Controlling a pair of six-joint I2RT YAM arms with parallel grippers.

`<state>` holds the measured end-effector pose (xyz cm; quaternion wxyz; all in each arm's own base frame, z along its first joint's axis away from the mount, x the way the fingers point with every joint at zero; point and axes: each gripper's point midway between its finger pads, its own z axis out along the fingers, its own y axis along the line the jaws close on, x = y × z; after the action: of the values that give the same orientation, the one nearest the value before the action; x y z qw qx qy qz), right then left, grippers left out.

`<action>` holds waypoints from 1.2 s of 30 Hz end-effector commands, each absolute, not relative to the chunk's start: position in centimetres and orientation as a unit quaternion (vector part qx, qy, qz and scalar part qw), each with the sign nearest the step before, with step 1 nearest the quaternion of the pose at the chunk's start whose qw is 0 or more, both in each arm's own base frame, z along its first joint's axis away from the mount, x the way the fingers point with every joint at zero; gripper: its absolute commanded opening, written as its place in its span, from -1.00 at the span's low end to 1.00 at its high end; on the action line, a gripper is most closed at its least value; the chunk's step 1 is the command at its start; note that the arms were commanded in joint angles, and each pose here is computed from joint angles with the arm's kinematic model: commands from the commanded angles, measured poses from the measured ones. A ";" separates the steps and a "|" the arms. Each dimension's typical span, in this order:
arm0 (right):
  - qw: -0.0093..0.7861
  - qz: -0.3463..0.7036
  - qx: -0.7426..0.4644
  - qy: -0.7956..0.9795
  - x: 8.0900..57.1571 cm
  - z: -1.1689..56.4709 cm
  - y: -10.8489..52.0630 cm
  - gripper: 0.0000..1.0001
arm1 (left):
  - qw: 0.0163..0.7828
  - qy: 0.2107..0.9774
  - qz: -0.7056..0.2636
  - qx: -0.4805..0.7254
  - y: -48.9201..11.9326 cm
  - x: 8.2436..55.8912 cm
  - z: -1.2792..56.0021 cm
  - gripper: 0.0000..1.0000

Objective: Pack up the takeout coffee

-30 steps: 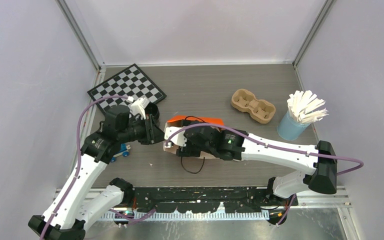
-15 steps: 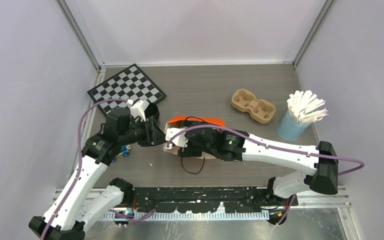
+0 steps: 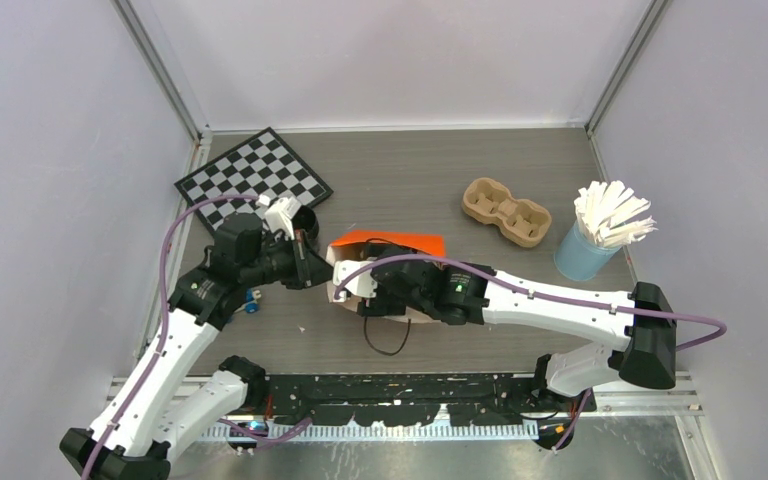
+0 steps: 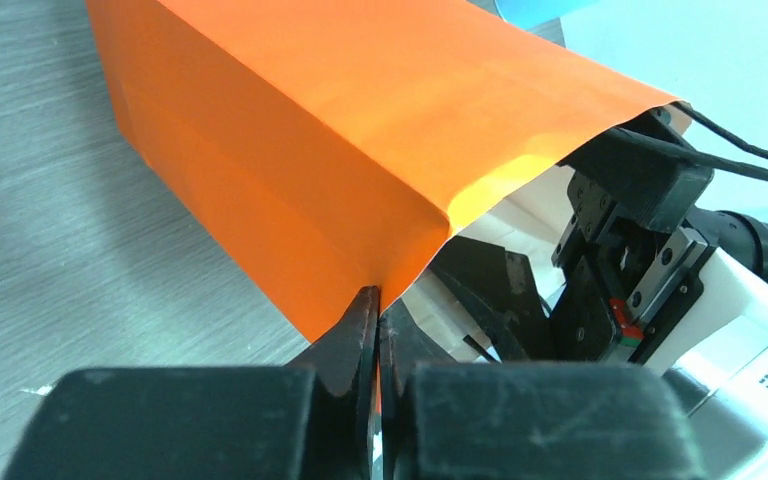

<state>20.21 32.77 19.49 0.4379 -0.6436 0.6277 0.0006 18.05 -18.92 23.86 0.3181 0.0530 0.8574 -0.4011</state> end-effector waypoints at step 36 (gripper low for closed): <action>0.498 -0.025 -0.680 0.538 22.5 20.0 37.1 0.40 | 0.327 0.837 -0.435 0.051 -19.2 16.9 24.4 -1.00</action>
<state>21.76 36.05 19.34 0.4723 -0.6880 0.5505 -0.0217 16.99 -19.22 23.61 0.3215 0.0590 0.8429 -0.4273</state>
